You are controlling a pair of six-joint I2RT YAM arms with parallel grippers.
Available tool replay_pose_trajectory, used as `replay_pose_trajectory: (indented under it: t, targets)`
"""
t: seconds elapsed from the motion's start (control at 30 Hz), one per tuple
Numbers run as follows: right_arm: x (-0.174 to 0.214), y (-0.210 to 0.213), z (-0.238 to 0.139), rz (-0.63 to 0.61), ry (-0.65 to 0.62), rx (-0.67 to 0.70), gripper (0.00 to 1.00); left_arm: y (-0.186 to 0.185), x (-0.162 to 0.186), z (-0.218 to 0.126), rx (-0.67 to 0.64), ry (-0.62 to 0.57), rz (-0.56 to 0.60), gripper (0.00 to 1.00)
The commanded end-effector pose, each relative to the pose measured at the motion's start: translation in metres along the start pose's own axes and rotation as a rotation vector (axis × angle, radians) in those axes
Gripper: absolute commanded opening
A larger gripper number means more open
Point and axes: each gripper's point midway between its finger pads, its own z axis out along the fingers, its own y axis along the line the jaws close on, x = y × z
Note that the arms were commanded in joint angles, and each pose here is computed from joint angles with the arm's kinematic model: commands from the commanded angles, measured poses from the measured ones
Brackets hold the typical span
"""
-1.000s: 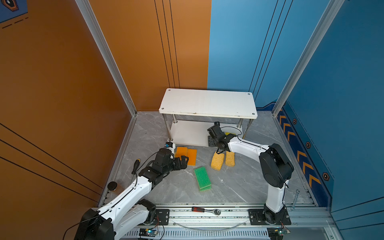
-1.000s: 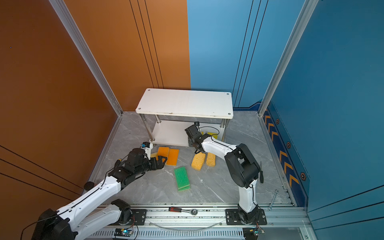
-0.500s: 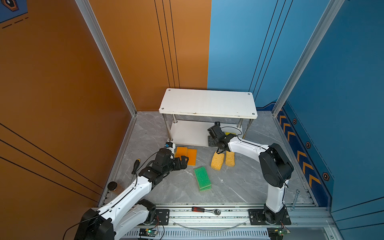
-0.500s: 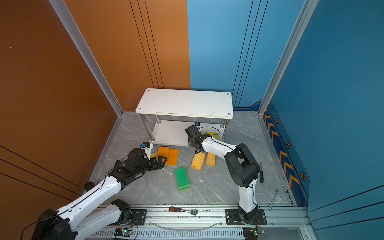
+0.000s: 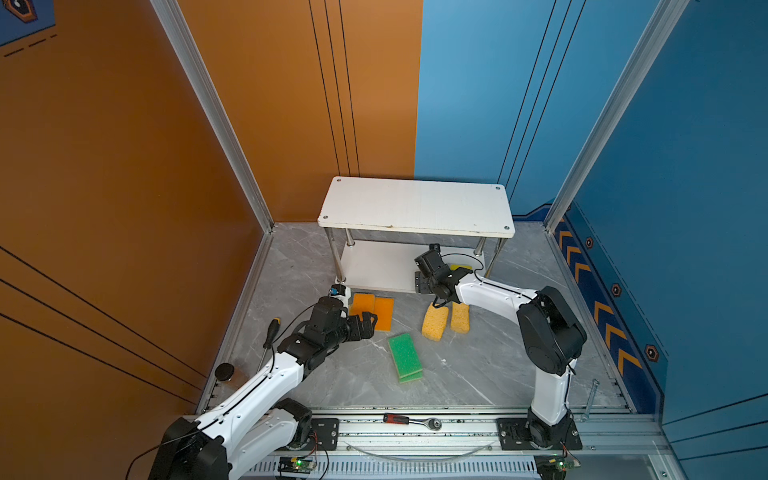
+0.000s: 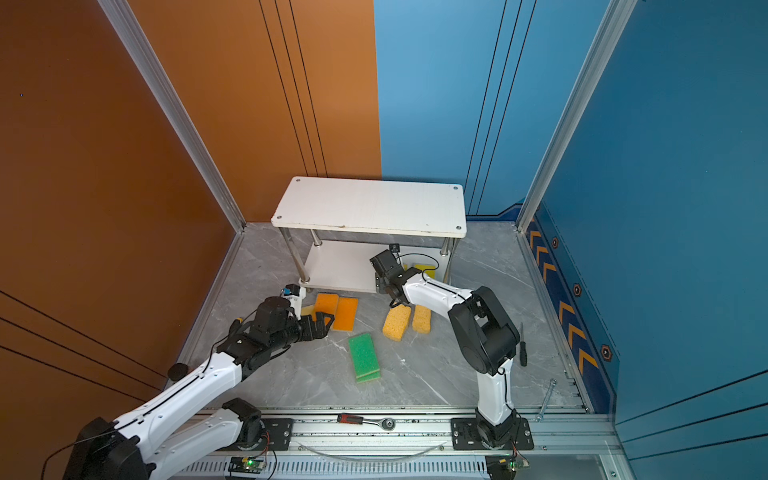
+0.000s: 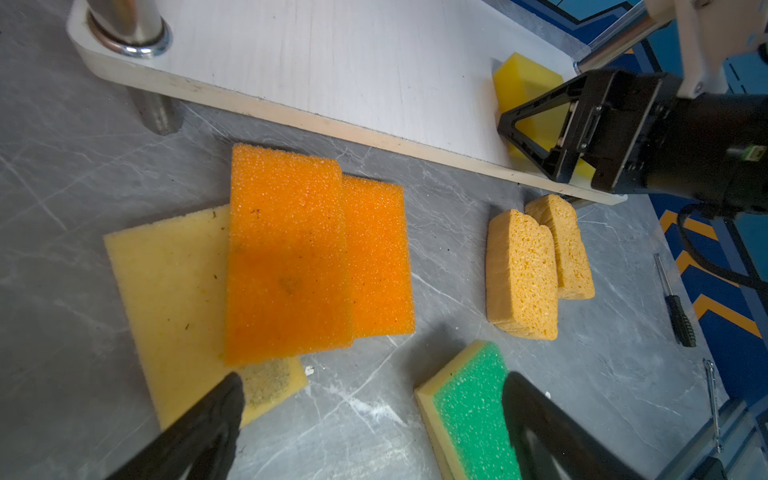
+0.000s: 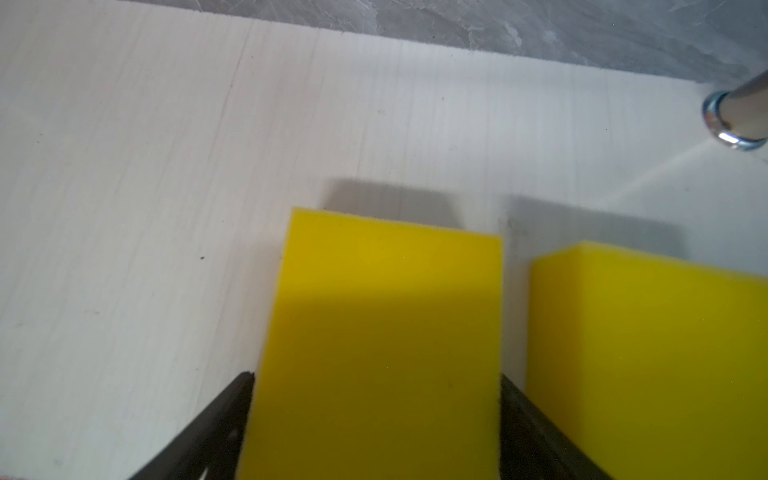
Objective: Place and organize the cleaning sponges onto the shelf
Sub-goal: 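Lower the yellow sponge onto the shelf and open the right gripper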
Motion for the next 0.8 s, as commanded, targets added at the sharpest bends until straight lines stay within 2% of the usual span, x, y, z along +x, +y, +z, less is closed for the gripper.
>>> replay_pose_trajectory:
  t: [0.0, 0.77]
  targets:
    - [0.003, -0.006, 0.000, 0.000, 0.012, 0.031, 0.85, 0.003, 0.006, 0.000, -0.015, 0.015, 0.025, 0.98]
    - [-0.010, -0.006, -0.044, -0.025, -0.046, 0.009, 0.90, 0.009, 0.009, 0.002, -0.045, 0.023, 0.017, 0.98]
